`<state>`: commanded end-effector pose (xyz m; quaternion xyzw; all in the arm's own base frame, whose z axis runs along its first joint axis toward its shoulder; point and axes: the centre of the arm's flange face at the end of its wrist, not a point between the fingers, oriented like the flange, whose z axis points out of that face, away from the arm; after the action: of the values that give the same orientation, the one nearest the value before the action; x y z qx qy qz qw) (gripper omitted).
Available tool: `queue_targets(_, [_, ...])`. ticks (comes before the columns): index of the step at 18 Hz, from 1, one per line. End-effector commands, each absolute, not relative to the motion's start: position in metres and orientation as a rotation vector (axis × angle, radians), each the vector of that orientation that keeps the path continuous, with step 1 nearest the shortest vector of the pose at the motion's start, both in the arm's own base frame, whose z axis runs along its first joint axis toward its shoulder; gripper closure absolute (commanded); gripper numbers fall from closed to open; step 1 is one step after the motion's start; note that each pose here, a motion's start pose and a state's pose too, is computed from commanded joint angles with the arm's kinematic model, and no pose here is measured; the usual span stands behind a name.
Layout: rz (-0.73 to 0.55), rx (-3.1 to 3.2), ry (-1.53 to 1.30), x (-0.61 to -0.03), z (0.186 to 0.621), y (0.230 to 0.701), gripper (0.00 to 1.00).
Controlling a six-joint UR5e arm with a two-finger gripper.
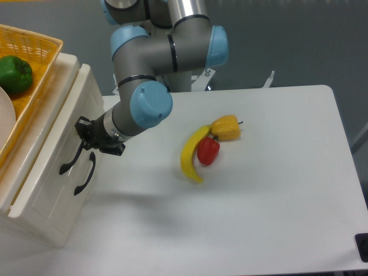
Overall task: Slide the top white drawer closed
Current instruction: 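Push the drawer front with the gripper into the cabinet, then hold the gripper against the closed drawer front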
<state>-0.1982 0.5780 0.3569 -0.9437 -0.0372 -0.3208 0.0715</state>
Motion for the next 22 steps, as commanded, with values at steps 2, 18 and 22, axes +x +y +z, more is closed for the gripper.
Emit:
queue_targets(2, [-0.962, -2.836, -0.109, -0.198, 0.358, 0.578, 1.0])
queue_targets(18, [-0.949, -2.855, -0.088, -0.194, 0.355, 0.58, 0.81])
queue_targets(22, [-0.908, -2.868, -0.152, -0.222, 0.357, 0.568, 0.76])
